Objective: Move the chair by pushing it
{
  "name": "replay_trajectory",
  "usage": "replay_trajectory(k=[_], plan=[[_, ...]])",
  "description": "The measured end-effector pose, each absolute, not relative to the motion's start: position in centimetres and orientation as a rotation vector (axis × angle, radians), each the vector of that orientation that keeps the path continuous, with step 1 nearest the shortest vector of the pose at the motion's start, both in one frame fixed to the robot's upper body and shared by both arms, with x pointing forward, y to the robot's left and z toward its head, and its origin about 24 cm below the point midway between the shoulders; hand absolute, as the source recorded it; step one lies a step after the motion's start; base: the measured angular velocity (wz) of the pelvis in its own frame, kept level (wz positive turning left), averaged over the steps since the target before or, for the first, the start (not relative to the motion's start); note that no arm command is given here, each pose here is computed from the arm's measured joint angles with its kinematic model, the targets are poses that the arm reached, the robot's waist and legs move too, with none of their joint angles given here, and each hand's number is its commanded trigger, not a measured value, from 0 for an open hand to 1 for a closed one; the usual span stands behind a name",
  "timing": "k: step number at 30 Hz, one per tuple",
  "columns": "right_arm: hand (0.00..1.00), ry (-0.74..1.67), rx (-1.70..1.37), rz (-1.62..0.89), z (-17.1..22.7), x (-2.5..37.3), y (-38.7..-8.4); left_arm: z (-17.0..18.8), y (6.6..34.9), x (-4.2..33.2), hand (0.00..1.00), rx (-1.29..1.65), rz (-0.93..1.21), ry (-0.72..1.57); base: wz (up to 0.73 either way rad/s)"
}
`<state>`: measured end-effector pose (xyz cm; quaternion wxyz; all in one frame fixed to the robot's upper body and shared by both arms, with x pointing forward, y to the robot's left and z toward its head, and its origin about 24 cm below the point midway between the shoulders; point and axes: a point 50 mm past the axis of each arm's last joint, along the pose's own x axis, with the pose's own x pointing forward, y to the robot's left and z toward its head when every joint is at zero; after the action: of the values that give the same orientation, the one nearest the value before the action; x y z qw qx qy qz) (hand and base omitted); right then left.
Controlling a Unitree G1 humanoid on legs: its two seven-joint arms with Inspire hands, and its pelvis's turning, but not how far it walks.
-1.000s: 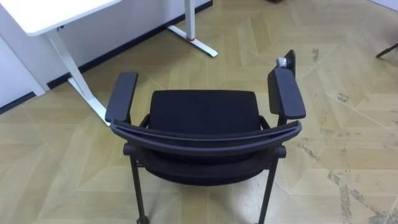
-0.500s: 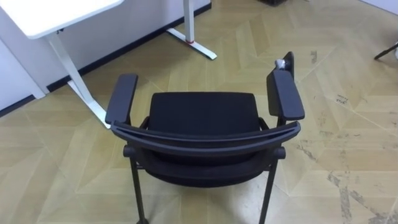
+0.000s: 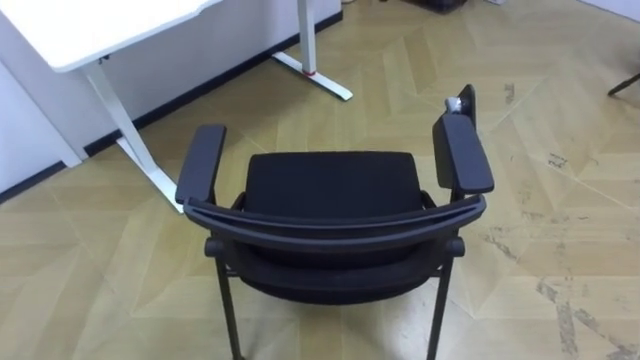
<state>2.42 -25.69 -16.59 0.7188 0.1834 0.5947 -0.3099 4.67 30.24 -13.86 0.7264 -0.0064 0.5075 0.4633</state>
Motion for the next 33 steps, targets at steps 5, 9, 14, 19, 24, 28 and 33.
replay_trajectory(k=[5, 9, 14, 19, 24, 28, 33], plan=[[0.0, 1.279, 0.376, -0.713, -16.3, 2.8, -26.7, -11.1, 33.2, 8.9, 0.0, 0.039, 1.125, 0.921, 0.0], [0.0, 1.269, 0.338, -0.686, -16.2, 3.5, -26.9, -8.7, 34.8, 11.7, 0.0, 0.12, 1.143, 0.772, -0.04], [0.0, 1.255, 0.325, -0.682, -16.0, 3.8, -27.2, -4.6, 35.8, 16.1, 0.0, 0.275, 1.133, 0.552, -0.02], [0.0, 1.25, 0.334, -0.674, -16.1, 3.6, -27.1, -0.2, 35.6, 19.1, 0.0, 0.4, 1.087, 0.326, 0.0], [0.0, 1.256, 0.331, -0.67, -16.1, 3.5, -27.1, 4.6, 34.7, 21.3, 0.0, 0.62, 1.033, 0.097, 0.0], [0.0, 1.259, 0.343, -0.658, -16.1, 3.3, -27.0, 7.5, 33.7, 22.5, 0.0, 0.689, 1.009, -0.017, 0.0], [0.0, 1.256, 0.344, -0.632, -16.1, 3.6, -26.8, 9.5, 31.7, 23.5, 0.0, 0.86, 0.923, -0.13, 0.0]])
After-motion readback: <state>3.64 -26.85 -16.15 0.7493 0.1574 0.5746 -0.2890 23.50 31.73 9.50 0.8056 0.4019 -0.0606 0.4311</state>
